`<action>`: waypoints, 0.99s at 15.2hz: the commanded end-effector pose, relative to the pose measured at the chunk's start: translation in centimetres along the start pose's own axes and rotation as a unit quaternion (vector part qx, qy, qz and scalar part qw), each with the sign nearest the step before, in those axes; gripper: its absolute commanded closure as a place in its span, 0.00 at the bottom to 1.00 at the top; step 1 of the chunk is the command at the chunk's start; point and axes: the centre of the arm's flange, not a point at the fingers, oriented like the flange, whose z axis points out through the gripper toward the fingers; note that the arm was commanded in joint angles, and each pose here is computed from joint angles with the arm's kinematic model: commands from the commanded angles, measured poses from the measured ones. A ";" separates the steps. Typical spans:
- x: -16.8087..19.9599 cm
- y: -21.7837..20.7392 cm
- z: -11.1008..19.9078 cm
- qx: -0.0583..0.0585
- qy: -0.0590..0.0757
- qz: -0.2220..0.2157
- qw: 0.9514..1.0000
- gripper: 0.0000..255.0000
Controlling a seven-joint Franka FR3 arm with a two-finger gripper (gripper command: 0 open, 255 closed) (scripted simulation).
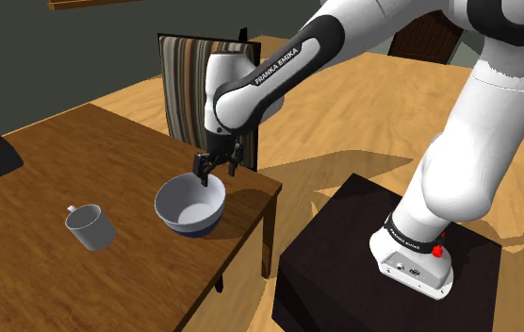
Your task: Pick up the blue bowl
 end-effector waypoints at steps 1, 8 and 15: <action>0.1 0.1 1.1 0.001 0.000 0.000 1.000 0.00; 0.2 0.6 3.5 0.001 0.000 0.000 1.000 1.00; 0.1 0.6 3.5 0.001 0.000 0.000 1.000 1.00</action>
